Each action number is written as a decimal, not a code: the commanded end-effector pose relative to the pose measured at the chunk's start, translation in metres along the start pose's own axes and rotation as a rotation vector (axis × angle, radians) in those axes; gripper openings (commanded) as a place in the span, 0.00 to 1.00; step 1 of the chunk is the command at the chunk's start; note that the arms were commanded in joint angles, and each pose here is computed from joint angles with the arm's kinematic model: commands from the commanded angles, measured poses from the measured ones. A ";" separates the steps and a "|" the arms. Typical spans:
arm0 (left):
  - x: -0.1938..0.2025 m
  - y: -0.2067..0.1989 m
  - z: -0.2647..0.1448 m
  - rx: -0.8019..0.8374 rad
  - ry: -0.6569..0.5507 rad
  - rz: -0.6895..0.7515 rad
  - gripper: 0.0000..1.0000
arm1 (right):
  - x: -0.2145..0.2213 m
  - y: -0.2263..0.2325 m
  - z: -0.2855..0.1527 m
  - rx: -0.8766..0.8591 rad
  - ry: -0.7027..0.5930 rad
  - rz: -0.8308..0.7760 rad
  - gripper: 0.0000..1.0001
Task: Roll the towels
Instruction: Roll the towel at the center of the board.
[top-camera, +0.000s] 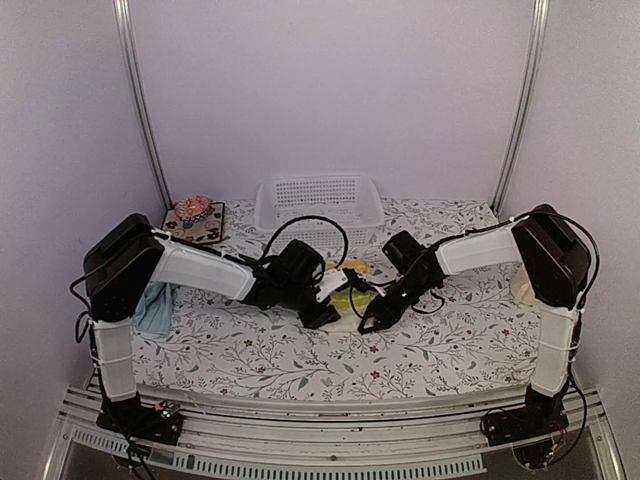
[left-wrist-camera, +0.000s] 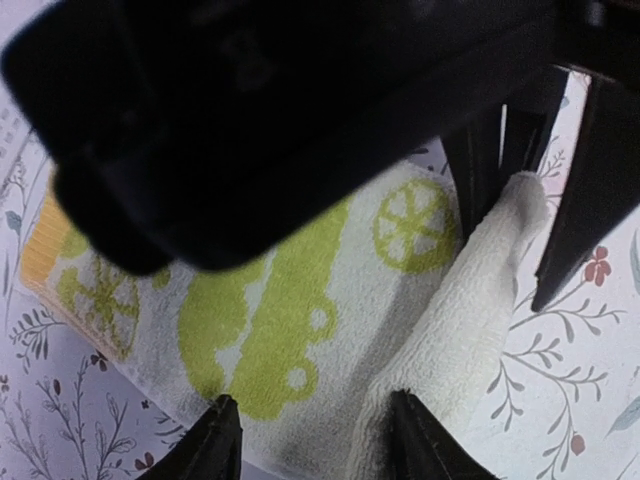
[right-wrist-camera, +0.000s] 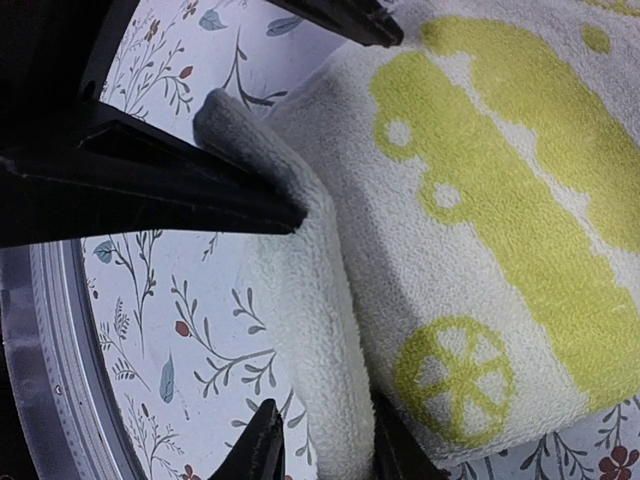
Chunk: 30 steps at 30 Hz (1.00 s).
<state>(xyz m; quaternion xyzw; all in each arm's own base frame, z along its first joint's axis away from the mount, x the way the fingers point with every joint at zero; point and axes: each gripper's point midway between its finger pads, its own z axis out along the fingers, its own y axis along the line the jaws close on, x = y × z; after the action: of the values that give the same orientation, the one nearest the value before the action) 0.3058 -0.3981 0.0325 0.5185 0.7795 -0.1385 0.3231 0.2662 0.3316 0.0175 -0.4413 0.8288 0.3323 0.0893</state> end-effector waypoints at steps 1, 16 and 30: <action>0.019 0.003 0.014 -0.010 0.070 -0.028 0.52 | 0.009 -0.021 -0.002 0.098 0.037 0.007 0.36; 0.045 -0.001 0.021 -0.001 0.158 -0.052 0.45 | -0.008 -0.031 -0.037 0.201 -0.060 -0.030 0.52; 0.033 0.007 0.028 -0.001 0.143 -0.088 0.41 | -0.006 -0.046 -0.052 0.336 -0.100 -0.071 0.53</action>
<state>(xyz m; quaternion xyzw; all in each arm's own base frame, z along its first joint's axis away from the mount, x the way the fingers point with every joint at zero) 0.3149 -0.4029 0.0187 0.4982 0.8012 -0.1366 0.3021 0.3011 0.2960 0.0237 -0.4249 0.8573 0.2428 0.1599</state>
